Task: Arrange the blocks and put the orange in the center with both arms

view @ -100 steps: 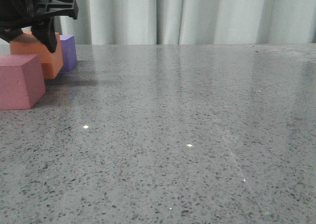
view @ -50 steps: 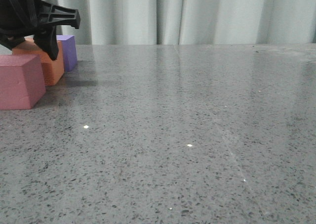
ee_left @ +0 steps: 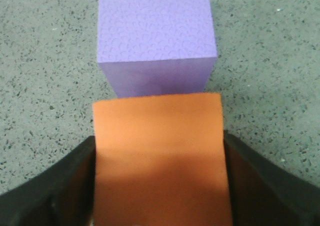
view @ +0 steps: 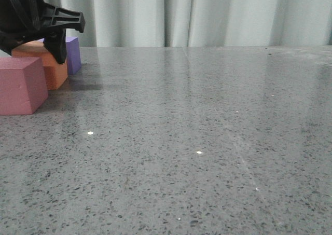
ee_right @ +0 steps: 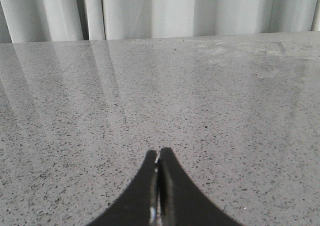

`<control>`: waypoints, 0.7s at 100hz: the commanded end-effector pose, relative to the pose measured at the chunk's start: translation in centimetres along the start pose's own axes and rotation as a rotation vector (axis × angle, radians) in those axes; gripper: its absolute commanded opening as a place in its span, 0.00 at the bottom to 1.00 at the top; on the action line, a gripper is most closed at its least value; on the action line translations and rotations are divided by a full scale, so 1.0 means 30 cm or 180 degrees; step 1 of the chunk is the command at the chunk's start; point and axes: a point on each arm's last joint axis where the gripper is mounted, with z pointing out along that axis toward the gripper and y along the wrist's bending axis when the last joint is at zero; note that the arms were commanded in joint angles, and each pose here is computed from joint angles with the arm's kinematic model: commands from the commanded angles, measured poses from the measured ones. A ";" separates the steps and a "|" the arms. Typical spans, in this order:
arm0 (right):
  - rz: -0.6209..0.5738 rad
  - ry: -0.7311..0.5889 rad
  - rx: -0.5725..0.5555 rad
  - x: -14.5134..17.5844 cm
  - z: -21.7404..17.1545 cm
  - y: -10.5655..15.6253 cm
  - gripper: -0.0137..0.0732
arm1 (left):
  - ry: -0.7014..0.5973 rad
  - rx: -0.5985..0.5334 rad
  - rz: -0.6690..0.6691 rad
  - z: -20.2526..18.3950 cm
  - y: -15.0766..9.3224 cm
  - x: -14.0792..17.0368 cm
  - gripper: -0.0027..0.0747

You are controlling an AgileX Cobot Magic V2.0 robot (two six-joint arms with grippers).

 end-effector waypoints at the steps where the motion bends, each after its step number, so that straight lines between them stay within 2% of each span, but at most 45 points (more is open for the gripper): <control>1: -0.0031 -0.0395 -0.0012 -0.045 -0.011 0.003 0.08 | -0.0248 0.0128 -0.0061 -0.057 -0.001 -0.050 0.63; 50: -0.0031 -0.0395 -0.0012 -0.045 -0.011 0.003 0.08 | -0.0567 0.0283 -0.0036 -0.210 0.031 -0.095 0.63; 70: -0.0031 -0.0395 -0.0012 -0.045 -0.011 0.003 0.08 | -0.0514 0.0215 0.0027 -0.218 0.040 -0.090 0.63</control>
